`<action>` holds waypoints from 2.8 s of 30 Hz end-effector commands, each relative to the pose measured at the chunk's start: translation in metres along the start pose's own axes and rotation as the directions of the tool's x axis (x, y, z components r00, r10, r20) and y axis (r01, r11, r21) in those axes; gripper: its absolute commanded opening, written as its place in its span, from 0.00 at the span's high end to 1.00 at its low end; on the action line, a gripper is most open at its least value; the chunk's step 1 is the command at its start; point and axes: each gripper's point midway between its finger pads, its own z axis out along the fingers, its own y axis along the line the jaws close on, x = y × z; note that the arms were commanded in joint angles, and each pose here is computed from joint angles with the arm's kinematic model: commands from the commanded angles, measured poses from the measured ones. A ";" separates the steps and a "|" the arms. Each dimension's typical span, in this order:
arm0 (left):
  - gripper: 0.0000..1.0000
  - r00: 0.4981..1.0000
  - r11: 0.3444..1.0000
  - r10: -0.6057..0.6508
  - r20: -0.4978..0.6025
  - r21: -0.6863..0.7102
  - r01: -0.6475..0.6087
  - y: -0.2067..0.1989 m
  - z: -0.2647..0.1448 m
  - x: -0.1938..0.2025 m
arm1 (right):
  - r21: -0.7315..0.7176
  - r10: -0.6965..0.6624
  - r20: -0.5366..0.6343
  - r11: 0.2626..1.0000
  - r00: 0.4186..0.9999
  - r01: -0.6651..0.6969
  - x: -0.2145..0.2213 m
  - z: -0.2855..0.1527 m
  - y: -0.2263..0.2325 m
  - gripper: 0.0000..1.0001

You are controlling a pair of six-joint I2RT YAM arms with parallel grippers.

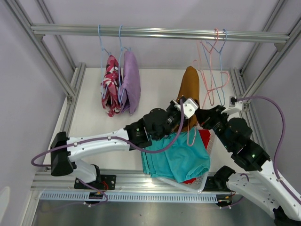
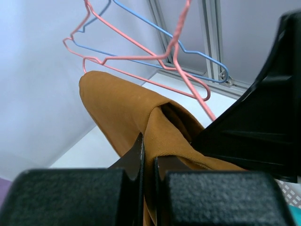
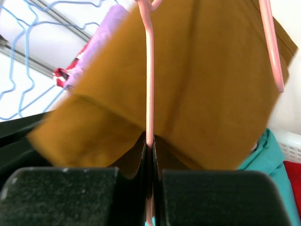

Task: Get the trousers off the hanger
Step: Remove the trousers from the hanger, then place the trousers in the bin.

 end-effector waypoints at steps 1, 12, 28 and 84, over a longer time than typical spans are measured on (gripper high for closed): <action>0.99 0.958 0.992 -0.077 0.275 -0.074 0.101 0.042 -0.036 -0.109 | 0.009 0.003 0.019 1.000 1.000 -0.003 0.001 0.007 -0.002 1.00; 0.99 0.925 0.978 -0.136 0.356 -0.101 0.183 0.085 -0.099 -0.161 | 0.064 -0.017 -0.011 0.998 1.000 0.018 0.020 0.016 -0.022 1.00; 0.99 0.891 0.958 -0.234 0.388 -0.063 0.279 0.127 -0.171 -0.187 | 0.109 -0.053 -0.035 0.992 0.998 0.057 0.028 0.021 -0.033 1.00; 0.99 0.899 0.936 -0.287 0.330 -0.103 0.337 0.166 -0.233 -0.146 | 0.162 -0.194 -0.043 0.967 0.980 0.199 0.000 0.005 -0.061 1.00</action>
